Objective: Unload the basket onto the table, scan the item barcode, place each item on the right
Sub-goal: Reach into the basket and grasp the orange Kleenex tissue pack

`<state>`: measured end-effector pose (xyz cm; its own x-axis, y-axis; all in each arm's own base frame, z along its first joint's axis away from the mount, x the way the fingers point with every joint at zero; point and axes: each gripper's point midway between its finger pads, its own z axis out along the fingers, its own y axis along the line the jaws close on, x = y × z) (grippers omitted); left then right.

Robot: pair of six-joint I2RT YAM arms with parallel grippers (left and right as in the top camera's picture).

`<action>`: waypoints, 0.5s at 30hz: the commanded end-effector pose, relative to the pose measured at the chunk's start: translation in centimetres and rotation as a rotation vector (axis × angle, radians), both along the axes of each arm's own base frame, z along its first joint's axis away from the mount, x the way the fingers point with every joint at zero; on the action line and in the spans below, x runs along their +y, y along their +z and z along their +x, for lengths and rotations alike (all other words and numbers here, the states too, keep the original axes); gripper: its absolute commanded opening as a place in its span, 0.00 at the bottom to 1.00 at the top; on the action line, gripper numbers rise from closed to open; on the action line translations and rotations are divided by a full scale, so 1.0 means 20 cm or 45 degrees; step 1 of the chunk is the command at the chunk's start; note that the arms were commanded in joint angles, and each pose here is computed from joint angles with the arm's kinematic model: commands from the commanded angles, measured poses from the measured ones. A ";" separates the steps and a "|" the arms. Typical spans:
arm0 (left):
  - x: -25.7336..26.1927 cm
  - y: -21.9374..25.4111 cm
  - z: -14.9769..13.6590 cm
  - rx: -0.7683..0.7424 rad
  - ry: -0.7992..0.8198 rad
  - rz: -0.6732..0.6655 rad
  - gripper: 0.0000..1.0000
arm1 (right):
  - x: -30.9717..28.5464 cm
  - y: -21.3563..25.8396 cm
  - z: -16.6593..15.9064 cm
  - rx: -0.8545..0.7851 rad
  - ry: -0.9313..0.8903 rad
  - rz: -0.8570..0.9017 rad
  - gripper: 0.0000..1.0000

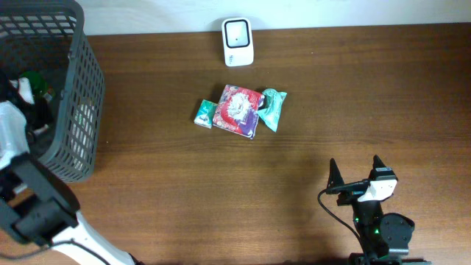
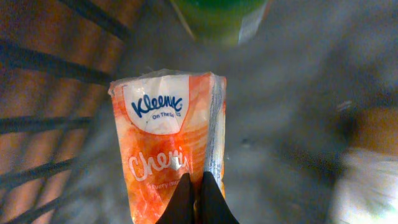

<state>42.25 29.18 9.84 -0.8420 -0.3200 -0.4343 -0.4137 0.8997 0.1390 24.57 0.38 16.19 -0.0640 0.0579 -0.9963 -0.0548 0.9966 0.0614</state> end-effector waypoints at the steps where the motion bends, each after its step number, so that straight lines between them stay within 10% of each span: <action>1: -0.09 0.59 0.01 -0.369 0.043 0.000 0.00 | 0.01 -0.02 0.00 0.006 0.004 0.011 0.99; 7: -0.69 1.40 -0.02 -1.014 -0.245 -0.532 0.00 | 0.01 -0.01 0.00 0.006 0.004 0.010 0.99; 15: -1.53 1.57 0.06 -1.035 -0.836 -0.823 0.00 | 0.01 -0.02 0.00 0.006 0.004 0.010 0.99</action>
